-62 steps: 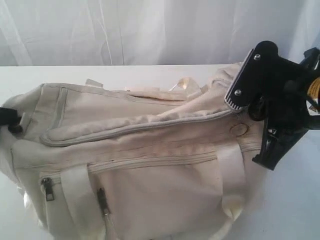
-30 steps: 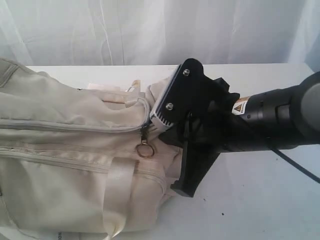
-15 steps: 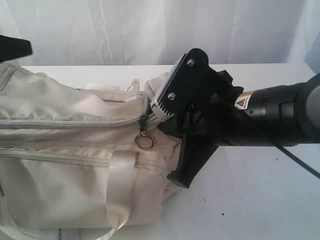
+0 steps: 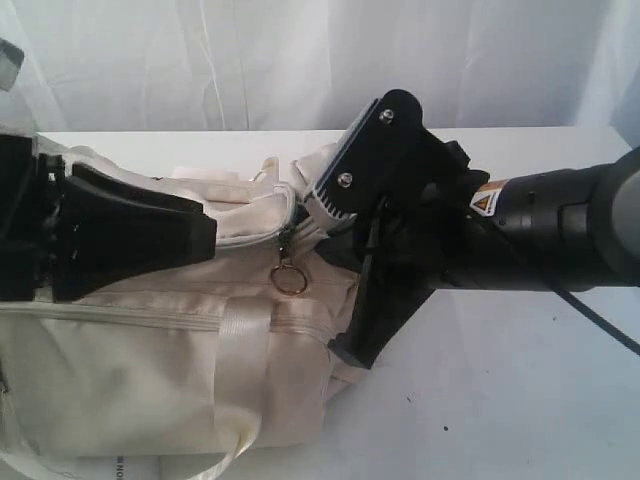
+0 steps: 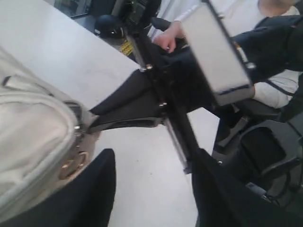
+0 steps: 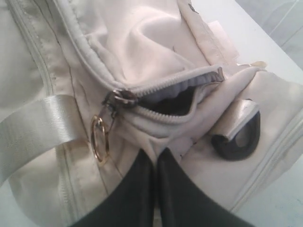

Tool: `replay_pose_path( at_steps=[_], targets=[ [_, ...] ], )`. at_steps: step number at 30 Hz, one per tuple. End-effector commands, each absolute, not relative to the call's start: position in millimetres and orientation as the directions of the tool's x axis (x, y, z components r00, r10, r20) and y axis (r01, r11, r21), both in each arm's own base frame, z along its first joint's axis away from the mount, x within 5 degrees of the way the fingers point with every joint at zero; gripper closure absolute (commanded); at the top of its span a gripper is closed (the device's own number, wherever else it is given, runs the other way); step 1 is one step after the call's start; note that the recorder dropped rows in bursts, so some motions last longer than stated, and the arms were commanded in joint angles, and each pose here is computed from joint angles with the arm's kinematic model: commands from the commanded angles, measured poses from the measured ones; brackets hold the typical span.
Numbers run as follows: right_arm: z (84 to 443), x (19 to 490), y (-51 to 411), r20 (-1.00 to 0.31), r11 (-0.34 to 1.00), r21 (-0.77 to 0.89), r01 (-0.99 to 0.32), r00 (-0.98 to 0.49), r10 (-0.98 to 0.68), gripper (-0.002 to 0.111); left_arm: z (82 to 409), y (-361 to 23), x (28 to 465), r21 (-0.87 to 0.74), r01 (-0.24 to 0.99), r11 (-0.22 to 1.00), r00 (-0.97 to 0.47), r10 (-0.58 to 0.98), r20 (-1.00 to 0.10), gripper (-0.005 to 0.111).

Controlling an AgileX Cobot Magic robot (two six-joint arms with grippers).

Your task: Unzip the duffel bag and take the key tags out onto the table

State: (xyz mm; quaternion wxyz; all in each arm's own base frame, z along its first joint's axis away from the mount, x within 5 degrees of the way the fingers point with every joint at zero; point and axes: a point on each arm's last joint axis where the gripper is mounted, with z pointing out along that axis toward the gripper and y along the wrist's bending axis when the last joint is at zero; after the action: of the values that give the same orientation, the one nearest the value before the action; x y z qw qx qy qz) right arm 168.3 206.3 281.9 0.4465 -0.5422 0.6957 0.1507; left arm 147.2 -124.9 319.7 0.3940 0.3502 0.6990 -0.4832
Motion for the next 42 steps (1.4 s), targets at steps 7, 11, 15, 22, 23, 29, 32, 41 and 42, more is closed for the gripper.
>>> replay_pose_path(
  at_steps=[7,11,15,22,23,29,32,41,42],
  targets=[
    [297,174,204,-0.841,0.452,-0.289,-0.844,-0.002,-0.541,0.108,260,-130,130,-0.271,0.834,0.48,-0.397,0.182,-0.9,0.054],
    [297,174,204,-0.848,0.465,-0.267,-0.844,-0.023,-0.529,0.108,253,-131,131,-0.141,0.834,0.534,-0.291,0.208,-0.934,0.054],
    [297,174,204,-0.848,0.465,-0.265,-0.844,-0.025,-0.529,0.108,252,-134,132,-0.019,0.852,0.524,-0.18,0.258,-0.949,0.054],
    [297,174,204,-0.85,0.47,-0.255,-0.845,-0.035,-0.525,0.108,233,-146,146,0.048,0.874,0.484,-0.131,0.329,-0.935,0.054],
    [297,174,204,-0.85,0.47,-0.255,-0.845,-0.035,-0.525,0.108,231,-147,147,0.044,0.874,0.484,-0.134,0.326,-0.936,0.054],
    [297,174,204,-0.85,0.47,-0.255,-0.845,-0.035,-0.525,0.108,224,-156,159,0.024,0.871,0.491,-0.122,0.262,-0.957,0.054],
    [297,174,204,-0.85,0.47,-0.255,-0.845,-0.035,-0.525,0.108,224,-163,161,0.014,0.89,0.456,-0.092,0.21,-0.973,0.054],
    [294,172,204,-0.839,0.452,-0.243,-0.858,-0.047,-0.542,0.108,218,-171,169,-0.02,0.898,0.44,-0.076,0.109,-0.991,0.054],
    [294,171,204,-0.836,0.446,-0.239,-0.862,-0.051,-0.547,0.108,219,-172,169,-0.02,0.9,0.435,-0.067,0.093,-0.993,0.054]
  ],
)
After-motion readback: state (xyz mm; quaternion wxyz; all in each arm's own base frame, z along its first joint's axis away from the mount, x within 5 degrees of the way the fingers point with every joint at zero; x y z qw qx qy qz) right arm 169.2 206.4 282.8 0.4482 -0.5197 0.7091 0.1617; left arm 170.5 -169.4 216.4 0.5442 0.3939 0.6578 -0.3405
